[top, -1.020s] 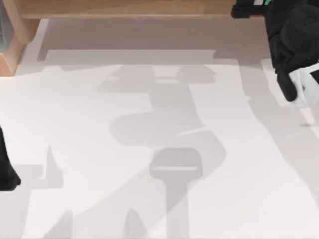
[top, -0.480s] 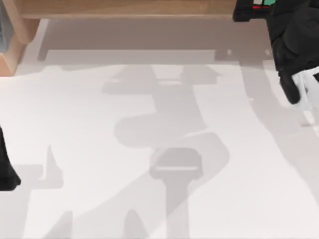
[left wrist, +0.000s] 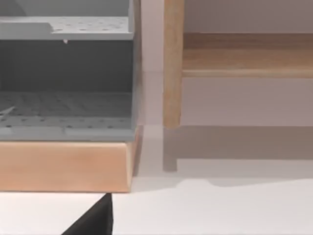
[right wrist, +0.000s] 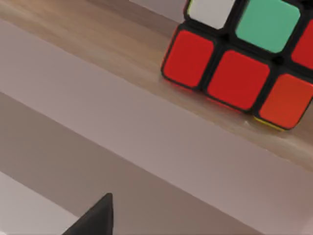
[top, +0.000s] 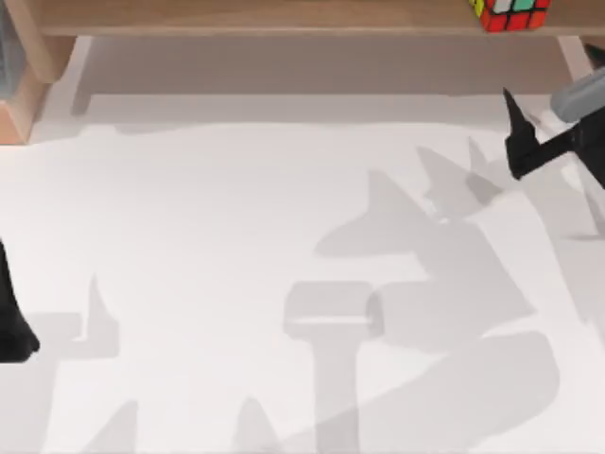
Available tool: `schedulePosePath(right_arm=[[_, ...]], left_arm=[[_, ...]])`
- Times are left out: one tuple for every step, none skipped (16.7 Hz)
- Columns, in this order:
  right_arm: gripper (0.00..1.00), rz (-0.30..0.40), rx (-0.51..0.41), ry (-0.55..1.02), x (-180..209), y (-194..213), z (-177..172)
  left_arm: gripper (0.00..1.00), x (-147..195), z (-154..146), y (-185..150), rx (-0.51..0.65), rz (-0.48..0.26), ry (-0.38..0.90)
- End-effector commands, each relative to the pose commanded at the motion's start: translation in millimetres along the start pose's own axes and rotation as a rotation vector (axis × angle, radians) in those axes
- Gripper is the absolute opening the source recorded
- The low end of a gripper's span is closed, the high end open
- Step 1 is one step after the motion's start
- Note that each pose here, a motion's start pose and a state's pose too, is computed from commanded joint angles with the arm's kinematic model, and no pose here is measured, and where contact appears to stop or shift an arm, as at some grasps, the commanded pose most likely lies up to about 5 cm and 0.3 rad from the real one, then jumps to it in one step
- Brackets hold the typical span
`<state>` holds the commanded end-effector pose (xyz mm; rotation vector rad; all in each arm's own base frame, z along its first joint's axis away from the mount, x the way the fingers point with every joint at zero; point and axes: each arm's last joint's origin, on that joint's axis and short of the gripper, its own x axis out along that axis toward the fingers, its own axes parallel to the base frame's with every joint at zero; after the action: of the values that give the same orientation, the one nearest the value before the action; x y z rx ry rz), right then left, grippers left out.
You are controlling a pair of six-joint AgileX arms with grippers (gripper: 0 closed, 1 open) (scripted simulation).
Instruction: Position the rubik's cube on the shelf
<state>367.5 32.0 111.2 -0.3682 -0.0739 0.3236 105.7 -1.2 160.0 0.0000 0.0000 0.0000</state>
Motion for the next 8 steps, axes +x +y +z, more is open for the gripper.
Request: schedulePosePath(right_arm=[[1.00, 0.059, -0.052, 0.012, -19, -3, -9], [1.00, 0.115, -0.106, 0.019, -38, -5, -17], [1.00, 0.166, -0.161, 0.020, -58, -7, -24], [1.00, 0.207, -0.217, 0.018, -77, -10, -30], [1.00, 0.235, -0.277, 0.013, -96, -13, -35], [1.00, 0.248, -0.340, 0.008, -113, -18, -39], [1.00, 0.247, -0.406, 0.005, -129, -23, -43], [1.00, 0.233, -0.477, 0.006, -144, -30, -47]], left_arm=[[1.00, 0, 0, 0, 0.000, 0.000, 0.000], [1.00, 0, 0, 0, 0.000, 0.000, 0.000], [1.00, 0, 0, 0, 0.000, 0.000, 0.000], [1.00, 0, 0, 0, 0.000, 0.000, 0.000], [1.00, 0, 0, 0, 0.000, 0.000, 0.000], [1.00, 0, 0, 0, 0.000, 0.000, 0.000], [1.00, 0, 0, 0, 0.000, 0.000, 0.000], [1.00, 0, 0, 0, 0.000, 0.000, 0.000]])
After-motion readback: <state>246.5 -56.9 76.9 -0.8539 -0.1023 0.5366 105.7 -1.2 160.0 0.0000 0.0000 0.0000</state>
